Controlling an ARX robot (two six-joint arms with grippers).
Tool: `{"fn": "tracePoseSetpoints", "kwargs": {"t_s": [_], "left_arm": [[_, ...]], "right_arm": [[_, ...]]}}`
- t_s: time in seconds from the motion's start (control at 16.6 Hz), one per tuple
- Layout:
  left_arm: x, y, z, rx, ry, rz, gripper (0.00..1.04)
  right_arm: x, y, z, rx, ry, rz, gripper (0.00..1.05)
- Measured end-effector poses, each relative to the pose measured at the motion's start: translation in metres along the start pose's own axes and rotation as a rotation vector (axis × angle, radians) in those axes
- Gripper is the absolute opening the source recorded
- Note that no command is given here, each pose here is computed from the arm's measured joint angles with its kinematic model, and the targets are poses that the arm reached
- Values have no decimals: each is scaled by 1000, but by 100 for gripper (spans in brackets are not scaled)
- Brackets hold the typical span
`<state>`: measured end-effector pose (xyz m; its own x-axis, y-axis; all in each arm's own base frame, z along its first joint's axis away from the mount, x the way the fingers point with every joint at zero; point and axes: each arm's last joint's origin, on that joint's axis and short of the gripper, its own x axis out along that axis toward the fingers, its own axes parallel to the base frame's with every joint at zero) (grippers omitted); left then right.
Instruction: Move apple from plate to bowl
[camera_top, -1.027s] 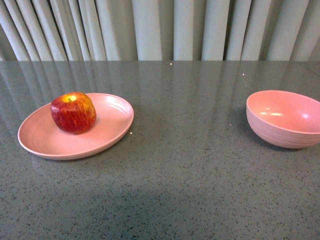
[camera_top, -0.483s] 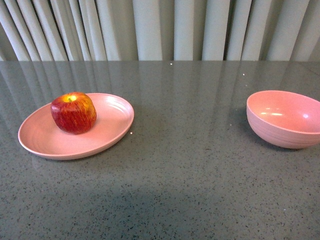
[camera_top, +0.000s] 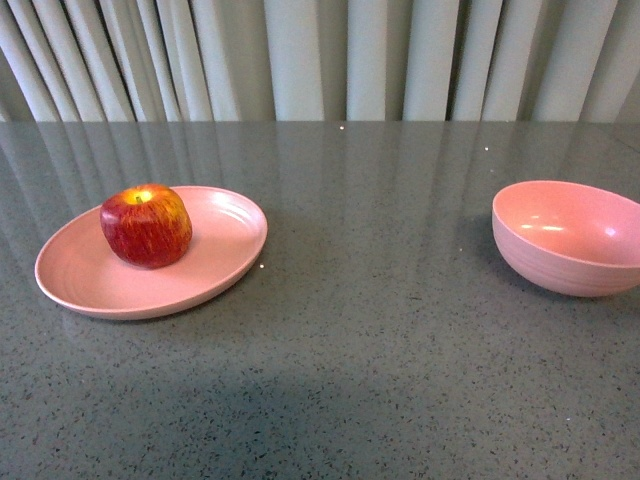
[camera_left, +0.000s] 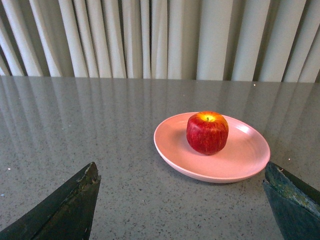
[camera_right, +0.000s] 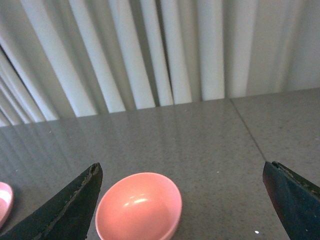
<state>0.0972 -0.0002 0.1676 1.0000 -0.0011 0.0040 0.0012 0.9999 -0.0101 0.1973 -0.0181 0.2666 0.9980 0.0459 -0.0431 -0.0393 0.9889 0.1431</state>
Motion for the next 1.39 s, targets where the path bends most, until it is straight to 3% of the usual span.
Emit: {"fn": "tracePoseSetpoints", "kwargs": {"t_s": [0.18,0.36,0.54,0.79,1.39], "left_arm": [[0,0,0,0,0,0,98],[0,0,0,0,0,0,98],[0,0,0,0,0,-1,98],[0,0,0,0,0,-1,98],[0,0,0,0,0,0,98]], "right_arm": [[66,4,7,6,210,50,98],[108,1,4,11,330,21,98],[154,-6,-21,26,524,-27,98],[174,-8,-58,36,692,-54,98],[187,-6,-88,77,814,-103,98]]}}
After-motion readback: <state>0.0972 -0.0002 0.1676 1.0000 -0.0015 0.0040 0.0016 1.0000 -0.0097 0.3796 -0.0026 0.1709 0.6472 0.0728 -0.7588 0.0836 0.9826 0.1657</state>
